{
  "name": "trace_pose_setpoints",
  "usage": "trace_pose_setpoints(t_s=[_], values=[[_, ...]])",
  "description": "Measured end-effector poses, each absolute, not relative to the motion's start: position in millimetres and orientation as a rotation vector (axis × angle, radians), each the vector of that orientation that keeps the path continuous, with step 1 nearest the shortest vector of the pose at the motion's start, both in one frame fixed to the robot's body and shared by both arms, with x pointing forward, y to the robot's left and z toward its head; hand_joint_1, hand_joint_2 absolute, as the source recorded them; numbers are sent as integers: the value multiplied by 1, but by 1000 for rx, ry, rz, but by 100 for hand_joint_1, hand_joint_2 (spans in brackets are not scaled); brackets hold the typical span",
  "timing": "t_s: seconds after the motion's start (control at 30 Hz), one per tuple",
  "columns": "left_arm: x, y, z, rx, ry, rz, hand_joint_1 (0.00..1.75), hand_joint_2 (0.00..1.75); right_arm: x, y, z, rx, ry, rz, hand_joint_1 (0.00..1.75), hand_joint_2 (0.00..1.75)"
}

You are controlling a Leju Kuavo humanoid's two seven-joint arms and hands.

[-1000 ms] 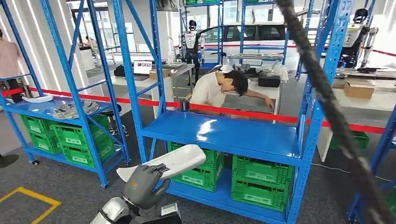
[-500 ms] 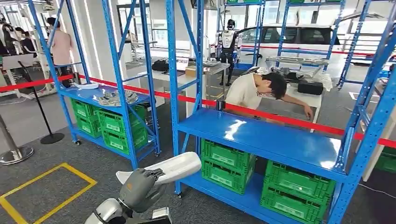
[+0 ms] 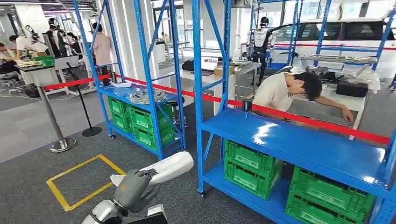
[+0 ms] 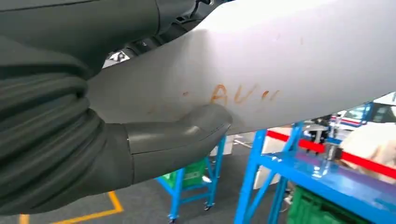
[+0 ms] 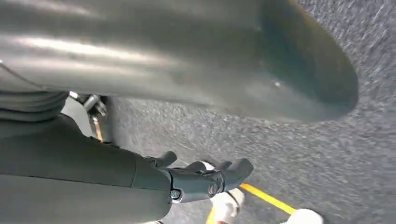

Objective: Take the parts from the cabinet and place them on the table.

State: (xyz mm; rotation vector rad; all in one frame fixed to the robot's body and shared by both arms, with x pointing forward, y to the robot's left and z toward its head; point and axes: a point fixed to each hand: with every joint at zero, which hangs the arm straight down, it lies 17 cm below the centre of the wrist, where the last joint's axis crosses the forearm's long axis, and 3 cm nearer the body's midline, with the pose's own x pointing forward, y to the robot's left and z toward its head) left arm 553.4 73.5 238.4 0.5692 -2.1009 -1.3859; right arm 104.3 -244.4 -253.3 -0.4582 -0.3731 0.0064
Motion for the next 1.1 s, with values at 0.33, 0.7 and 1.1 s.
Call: trace_pose_setpoints(t_s=[0.33, 0.7, 1.1], values=[[555, 75, 250, 632, -2154, -1341, 175, 175, 113, -251, -250, -471, -413, -15, 0, 0], [551, 62, 254, 641, -2180, -1326, 175, 175, 109, -263, -251, -493, -399, -48, 0, 0], [551, 69, 251, 656, -2151, -1315, 175, 175, 112, -261, -251, -486, -405, -43, 0, 0]])
